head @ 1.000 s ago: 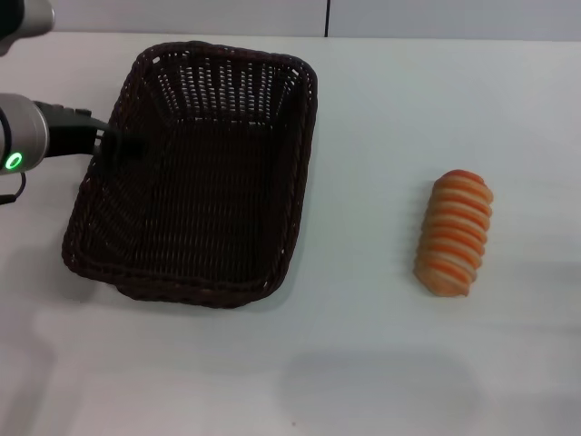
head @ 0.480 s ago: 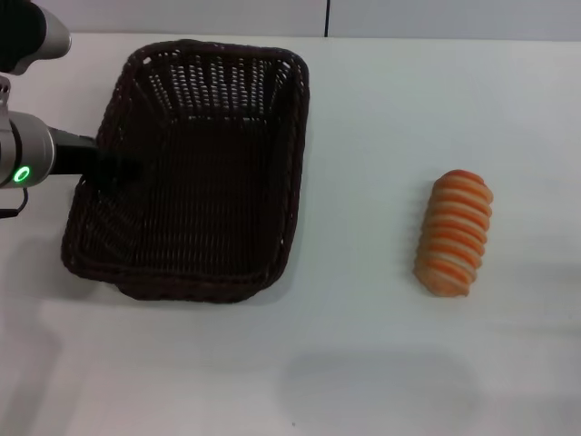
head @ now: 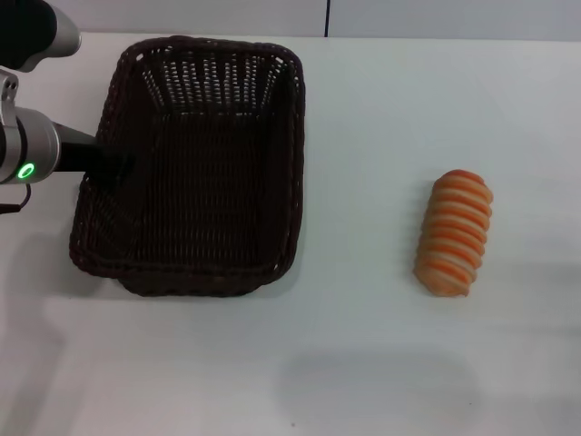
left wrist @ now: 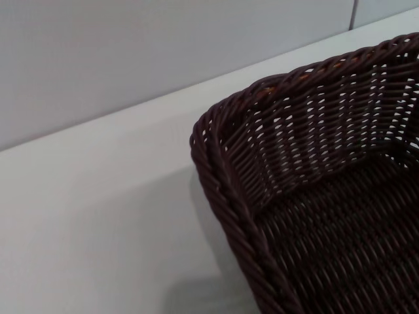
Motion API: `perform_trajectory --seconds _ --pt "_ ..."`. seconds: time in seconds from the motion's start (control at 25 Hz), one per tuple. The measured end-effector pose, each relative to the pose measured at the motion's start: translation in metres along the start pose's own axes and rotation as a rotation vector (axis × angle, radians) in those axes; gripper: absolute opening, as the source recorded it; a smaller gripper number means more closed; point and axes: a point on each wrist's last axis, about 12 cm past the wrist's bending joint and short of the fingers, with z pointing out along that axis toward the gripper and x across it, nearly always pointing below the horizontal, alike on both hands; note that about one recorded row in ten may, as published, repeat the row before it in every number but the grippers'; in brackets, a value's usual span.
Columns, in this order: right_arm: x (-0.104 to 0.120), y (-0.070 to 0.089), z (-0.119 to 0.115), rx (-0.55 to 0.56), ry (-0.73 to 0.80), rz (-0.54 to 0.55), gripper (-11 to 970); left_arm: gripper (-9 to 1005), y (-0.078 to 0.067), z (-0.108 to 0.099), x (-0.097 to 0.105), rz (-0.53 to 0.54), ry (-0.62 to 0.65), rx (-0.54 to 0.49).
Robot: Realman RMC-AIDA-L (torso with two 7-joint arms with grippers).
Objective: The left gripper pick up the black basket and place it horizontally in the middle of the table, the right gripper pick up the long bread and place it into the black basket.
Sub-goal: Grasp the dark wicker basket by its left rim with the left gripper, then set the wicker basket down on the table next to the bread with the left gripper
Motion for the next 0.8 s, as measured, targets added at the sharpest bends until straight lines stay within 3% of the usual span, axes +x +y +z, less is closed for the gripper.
perform_trajectory --seconds 0.2,0.32,0.36,0.68,0.8 --pt "0.0 0.0 0.0 -0.001 -0.002 0.0 745 306 -0.001 -0.001 -0.003 0.037 -0.007 0.008" --pt "0.0 0.001 0.0 -0.001 -0.003 0.002 744 296 -0.004 -0.001 -0.006 0.073 -0.02 0.041" --pt "0.0 0.001 0.0 -0.001 -0.005 0.003 743 293 -0.006 -0.005 -0.014 0.139 -0.05 0.095" --pt "-0.003 0.004 0.0 0.0 -0.027 0.017 740 256 -0.005 -0.024 -0.056 0.367 -0.152 0.237" --pt "-0.003 0.004 -0.001 -0.001 -0.027 0.019 739 229 -0.005 -0.032 -0.073 0.473 -0.186 0.343"
